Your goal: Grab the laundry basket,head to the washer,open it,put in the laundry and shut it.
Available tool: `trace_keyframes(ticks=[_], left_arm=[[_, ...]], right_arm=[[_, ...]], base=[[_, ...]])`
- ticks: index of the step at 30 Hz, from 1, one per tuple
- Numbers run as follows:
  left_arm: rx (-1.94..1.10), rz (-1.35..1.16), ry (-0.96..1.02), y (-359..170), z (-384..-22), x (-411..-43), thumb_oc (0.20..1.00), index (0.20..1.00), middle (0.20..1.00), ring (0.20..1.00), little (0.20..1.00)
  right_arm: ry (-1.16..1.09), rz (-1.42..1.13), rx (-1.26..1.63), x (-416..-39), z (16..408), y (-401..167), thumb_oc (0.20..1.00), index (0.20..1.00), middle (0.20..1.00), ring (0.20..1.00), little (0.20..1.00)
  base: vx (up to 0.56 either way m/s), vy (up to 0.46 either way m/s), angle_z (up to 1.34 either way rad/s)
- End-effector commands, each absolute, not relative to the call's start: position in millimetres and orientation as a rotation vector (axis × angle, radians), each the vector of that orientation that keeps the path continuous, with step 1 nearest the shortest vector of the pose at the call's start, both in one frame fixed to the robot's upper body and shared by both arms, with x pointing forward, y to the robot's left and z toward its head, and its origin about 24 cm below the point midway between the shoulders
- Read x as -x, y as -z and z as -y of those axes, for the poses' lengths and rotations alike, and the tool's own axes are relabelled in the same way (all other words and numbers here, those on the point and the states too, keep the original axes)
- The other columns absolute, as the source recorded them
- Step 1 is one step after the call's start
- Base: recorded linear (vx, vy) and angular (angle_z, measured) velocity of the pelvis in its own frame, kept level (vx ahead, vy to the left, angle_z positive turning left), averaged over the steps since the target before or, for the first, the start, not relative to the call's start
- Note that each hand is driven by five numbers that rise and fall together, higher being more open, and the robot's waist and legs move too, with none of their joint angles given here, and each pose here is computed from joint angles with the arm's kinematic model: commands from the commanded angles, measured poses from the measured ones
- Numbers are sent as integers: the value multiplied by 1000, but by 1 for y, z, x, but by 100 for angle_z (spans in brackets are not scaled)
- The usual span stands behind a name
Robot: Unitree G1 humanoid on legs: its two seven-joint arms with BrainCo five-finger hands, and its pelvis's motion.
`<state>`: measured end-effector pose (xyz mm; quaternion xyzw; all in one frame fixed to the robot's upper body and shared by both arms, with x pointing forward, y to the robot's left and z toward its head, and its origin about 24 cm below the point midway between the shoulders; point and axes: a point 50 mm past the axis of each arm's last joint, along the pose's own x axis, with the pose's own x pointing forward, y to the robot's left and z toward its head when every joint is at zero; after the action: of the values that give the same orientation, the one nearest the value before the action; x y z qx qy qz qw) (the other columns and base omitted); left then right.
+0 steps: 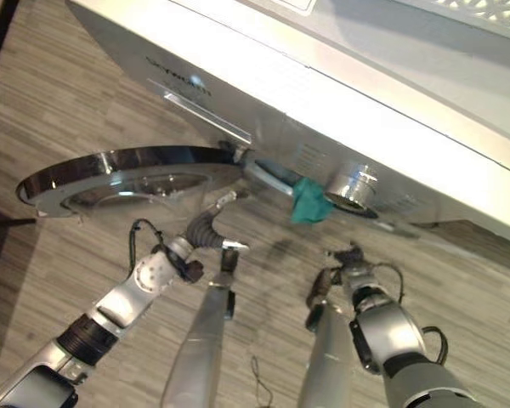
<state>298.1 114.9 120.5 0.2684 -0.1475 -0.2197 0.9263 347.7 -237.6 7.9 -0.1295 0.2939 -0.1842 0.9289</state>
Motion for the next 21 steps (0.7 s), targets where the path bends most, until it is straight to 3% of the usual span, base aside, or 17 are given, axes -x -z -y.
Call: trace_keyframes(ticks=[1,16,17,18,20,21], left_arm=[[-487,500,472,-157,-111,-284,1000,1000,1000,1000,1000],[-427,547,438,-163,-111,-282,1000,1000,1000,1000,1000],[-429,548,435,-163,-111,-283,1000,1000,1000,1000,1000],[-431,549,434,-163,-111,-283,1000,1000,1000,1000,1000],[-437,551,427,-162,-111,-284,1000,1000,1000,1000,1000],[-443,551,424,-161,-111,-284,1000,1000,1000,1000,1000]], right_arm=[[471,-582,191,-345,253,-11,1000,1000,1000,1000,1000],[613,-299,-441,-386,233,-76,1000,1000,1000,1000,1000],[620,-282,-453,-387,233,-79,834,834,834,834,834],[623,-270,-458,-388,233,-81,589,589,589,589,589],[613,-250,-461,-390,232,-86,395,395,395,395,395],[609,-240,-466,-391,231,-88,395,395,395,395,395]], base=[[66,-42,33],[34,-14,13],[0,0,0],[0,0,0],[0,0,0],[0,0,0]])
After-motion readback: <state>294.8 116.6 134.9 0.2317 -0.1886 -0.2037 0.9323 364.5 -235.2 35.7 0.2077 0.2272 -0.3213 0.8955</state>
